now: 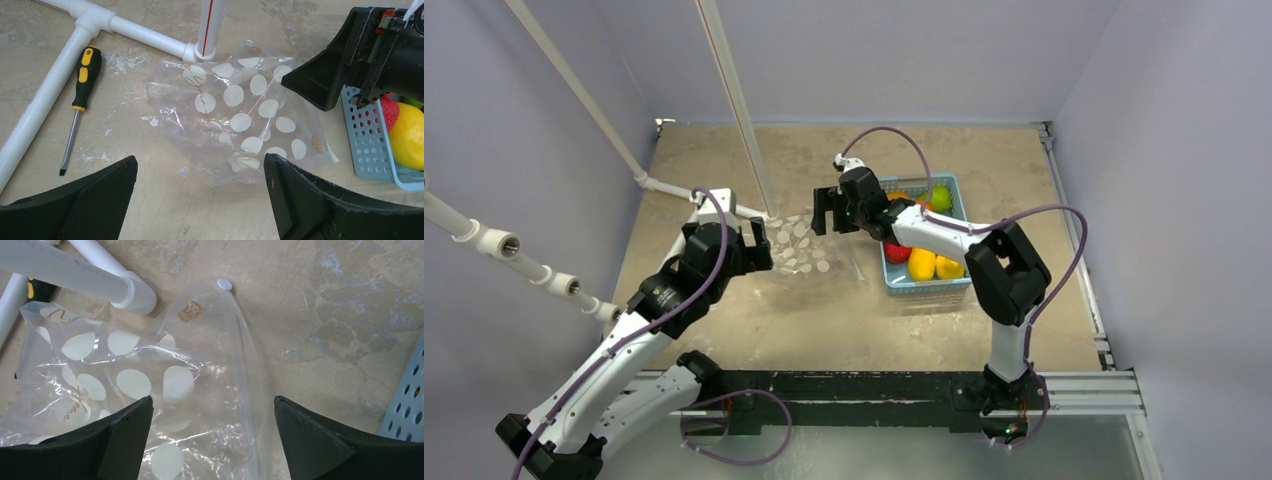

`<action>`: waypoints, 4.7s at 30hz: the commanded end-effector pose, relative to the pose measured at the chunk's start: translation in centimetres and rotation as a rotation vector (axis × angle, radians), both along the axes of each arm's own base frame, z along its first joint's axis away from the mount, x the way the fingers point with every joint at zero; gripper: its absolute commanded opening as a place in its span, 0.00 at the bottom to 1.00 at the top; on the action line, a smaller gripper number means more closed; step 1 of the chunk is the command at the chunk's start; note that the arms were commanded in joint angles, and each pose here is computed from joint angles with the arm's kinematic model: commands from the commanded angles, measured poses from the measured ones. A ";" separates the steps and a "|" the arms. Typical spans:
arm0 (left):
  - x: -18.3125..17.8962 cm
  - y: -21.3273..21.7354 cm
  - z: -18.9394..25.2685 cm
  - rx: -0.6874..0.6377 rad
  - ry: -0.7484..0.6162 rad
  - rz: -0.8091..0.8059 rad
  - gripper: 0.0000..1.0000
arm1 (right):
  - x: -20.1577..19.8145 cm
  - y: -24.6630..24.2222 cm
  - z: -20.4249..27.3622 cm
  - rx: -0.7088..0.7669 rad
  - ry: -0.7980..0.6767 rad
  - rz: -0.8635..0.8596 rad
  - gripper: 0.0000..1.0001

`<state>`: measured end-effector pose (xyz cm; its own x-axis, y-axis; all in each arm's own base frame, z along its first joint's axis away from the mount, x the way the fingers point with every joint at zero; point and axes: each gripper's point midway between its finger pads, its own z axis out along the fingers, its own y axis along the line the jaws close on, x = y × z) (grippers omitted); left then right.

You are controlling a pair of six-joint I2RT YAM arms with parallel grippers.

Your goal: Place the food in the zip-top bag and seal the zipper

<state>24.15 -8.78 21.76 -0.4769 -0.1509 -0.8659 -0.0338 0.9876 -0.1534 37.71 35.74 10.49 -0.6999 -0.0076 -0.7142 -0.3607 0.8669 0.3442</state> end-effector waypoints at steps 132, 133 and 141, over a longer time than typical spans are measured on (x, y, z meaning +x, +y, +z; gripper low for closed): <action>0.3 -11.5 6.6 -0.324 -0.041 -0.496 0.00 | -15.8 -1.6 20.8 0.084 -0.440 0.228 0.58; 0.1 -11.7 6.8 -0.323 -0.045 -0.513 0.00 | -15.7 -1.7 20.7 0.084 -0.436 0.234 0.58; -1.1 -12.6 7.9 -0.317 -0.056 -0.623 0.00 | -14.7 -2.5 19.5 0.069 -0.400 0.256 0.57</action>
<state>23.60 -20.79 26.61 -0.5750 -0.1304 -0.8077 0.4457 0.7779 -0.4429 23.11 33.55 27.90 -0.3733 -0.1077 -0.9215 -0.6448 0.7442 0.1742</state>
